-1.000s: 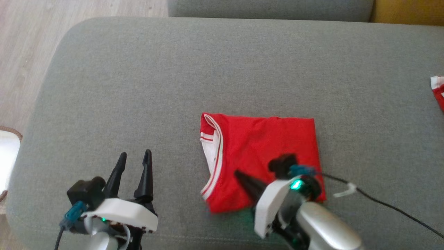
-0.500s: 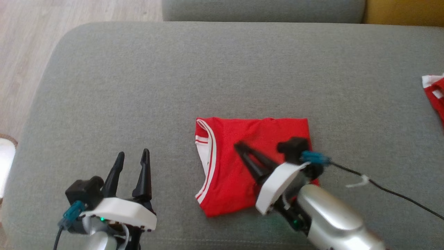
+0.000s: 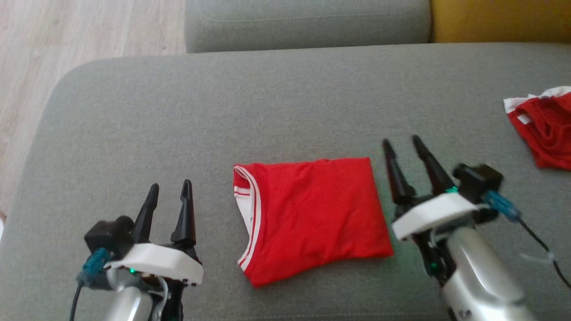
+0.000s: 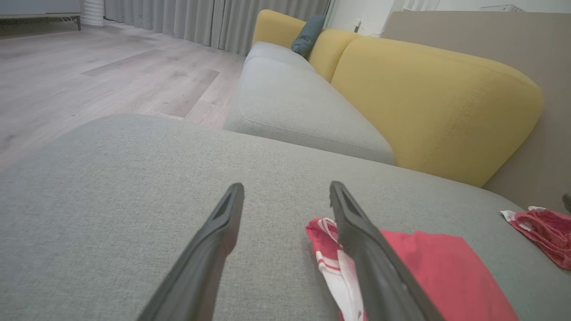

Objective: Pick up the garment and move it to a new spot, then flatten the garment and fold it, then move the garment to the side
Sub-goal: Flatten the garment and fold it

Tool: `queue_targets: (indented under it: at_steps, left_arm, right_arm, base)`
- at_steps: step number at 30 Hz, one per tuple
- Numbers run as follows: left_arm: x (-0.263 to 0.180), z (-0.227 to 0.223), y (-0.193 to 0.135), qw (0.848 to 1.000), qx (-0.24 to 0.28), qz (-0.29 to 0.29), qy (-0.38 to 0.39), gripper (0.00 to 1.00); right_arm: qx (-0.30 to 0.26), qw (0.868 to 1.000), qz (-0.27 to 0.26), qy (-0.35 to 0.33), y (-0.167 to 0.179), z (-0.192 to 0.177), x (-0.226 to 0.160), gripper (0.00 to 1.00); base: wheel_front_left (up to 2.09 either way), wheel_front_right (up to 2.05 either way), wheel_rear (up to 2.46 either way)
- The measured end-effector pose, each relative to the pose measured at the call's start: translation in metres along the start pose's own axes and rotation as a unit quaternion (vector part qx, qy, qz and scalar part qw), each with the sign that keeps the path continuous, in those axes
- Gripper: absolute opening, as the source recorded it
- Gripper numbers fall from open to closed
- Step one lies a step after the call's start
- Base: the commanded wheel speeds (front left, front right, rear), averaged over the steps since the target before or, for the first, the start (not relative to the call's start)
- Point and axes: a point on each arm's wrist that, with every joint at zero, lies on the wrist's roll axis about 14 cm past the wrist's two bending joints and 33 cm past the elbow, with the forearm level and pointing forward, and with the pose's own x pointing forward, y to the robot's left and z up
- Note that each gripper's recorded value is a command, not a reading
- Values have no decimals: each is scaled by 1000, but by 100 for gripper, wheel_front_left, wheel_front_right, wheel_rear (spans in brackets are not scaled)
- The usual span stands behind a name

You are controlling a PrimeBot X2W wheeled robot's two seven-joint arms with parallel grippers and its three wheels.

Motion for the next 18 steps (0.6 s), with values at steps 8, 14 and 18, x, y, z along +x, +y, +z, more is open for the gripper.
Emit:
queue_targets:
  at_steps: [8,14,18]
  left_arm:
    - [-7,1,-11,1000,-12,-5,-5,100]
    - [-21,-9,-5,1000,-5,5,8,100]
    - [-23,-12,-3,1000,0,9,11,100]
  right_arm:
    - [-35,995,-85,-37,-41,12,-47,100]
    - [-28,993,-105,-39,-45,6,-69,100]
    - [-24,993,-112,-35,-46,1,-77,100]
  base:
    - [0,0,0]
    - [0,0,0]
    - [0,0,0]
